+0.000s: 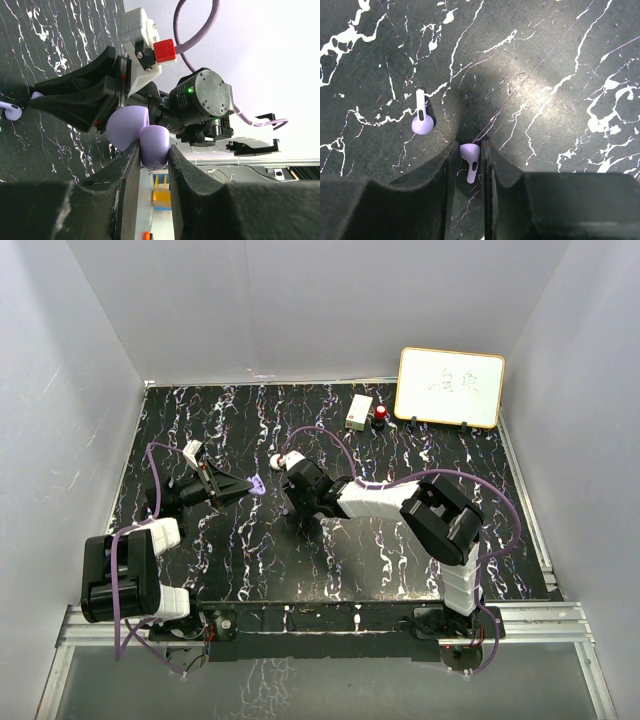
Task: Insert the wireless bluetooth earbuds into the charging case
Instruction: Pick up the earbud from the center of the board.
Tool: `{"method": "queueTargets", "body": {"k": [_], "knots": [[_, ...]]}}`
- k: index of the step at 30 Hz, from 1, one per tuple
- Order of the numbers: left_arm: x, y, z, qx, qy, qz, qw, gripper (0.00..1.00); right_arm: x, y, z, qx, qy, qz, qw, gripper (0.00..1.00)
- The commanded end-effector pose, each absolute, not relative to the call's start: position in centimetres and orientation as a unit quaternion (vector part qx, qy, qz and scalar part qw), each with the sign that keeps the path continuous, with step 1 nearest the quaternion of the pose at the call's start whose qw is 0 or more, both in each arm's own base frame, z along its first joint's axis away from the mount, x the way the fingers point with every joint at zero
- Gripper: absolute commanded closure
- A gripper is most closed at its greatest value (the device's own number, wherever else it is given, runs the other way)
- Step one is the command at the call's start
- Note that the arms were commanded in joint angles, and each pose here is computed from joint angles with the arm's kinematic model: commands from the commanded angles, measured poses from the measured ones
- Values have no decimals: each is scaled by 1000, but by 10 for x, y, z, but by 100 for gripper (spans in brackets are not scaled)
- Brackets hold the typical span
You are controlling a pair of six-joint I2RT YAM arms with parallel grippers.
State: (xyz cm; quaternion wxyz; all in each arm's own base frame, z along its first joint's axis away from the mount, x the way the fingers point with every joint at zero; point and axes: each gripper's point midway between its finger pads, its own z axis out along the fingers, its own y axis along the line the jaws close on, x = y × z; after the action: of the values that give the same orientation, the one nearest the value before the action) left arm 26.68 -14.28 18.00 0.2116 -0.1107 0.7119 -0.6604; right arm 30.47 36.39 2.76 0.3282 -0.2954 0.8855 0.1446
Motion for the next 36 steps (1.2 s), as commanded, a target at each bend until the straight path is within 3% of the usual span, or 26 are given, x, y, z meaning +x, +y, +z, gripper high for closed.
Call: {"method": "queueTargets", "body": {"k": [1, 14, 24, 36], "knots": [[266, -141, 191, -85, 709, -662, 227, 100, 312, 372, 36, -295, 881, 155, 336, 80], [269, -142, 187, -107, 698, -677, 207, 100, 359, 360, 139, -236, 817, 271, 450, 100], [273, -159, 199, -100, 673, -704, 203, 100, 367, 329, 222, -228, 692, 364, 580, 100], [276, -192, 213, -92, 638, -744, 177, 100, 312, 312, 273, -276, 482, 431, 711, 100]]}}
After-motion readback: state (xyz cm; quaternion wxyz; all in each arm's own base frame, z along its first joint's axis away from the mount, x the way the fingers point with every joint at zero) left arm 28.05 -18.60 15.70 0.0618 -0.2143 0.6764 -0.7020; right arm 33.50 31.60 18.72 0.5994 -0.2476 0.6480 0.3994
